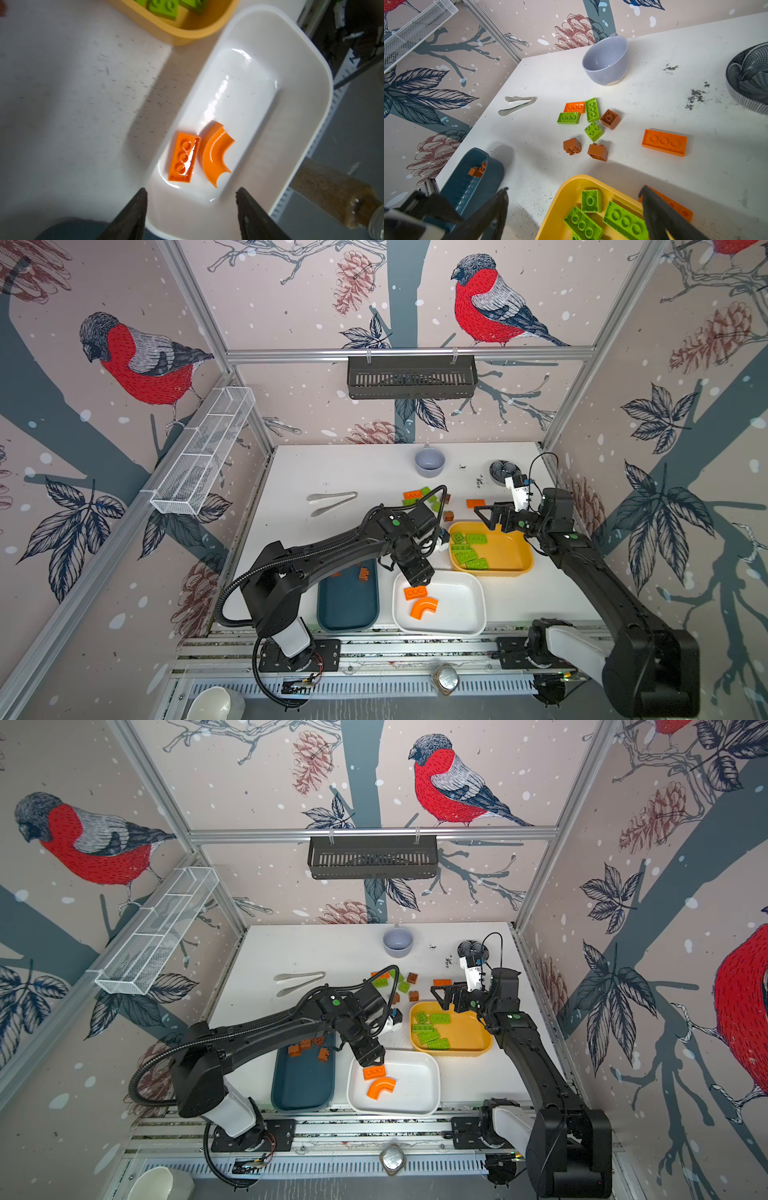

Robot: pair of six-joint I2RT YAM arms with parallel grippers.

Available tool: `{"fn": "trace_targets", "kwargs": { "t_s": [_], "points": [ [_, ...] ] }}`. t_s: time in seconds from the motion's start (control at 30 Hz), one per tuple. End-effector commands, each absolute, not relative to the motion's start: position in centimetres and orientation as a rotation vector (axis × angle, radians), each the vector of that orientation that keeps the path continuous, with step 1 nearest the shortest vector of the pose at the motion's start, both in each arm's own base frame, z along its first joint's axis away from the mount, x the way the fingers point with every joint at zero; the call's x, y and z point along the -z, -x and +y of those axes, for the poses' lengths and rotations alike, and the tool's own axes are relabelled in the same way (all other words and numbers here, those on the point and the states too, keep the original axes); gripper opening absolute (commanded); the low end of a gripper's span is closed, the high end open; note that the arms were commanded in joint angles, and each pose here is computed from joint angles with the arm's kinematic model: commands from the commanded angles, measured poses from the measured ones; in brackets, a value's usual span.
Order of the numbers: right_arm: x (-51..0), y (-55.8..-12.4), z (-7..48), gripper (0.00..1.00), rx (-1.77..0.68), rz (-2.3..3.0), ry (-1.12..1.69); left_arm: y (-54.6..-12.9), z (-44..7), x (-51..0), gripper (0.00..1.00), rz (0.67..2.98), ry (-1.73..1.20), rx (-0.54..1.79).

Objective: Sort the legos into containers by color
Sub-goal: 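Carry the orange curved brick over the white tray and release it, then return the left gripper to the pile and grasp a lime-green 2x3 brick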

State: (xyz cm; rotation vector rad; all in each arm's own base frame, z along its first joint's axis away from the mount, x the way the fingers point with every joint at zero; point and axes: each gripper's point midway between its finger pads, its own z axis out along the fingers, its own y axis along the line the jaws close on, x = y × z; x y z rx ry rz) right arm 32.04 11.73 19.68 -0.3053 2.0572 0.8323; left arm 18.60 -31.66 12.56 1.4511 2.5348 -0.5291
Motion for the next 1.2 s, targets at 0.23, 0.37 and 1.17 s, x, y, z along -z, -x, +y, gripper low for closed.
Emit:
{"fn": "trace_targets", "kwargs": {
  "t_s": [0.23,0.37,1.17],
  "points": [
    [-20.5,-32.8,11.3,0.99,-0.811,2.018,0.299,-32.9,-29.1,-13.0,0.69,2.453,-1.157,0.21],
    [-20.5,-33.1,11.2,0.99,-0.81,2.017,0.294,-37.0,-28.6,-11.5,0.69,2.432,-1.179,0.147],
    [-19.5,-33.5,10.4,1.0,-0.802,2.046,0.27,-45.7,-30.6,-2.6,0.67,2.462,-1.34,0.143]
  ]
}}
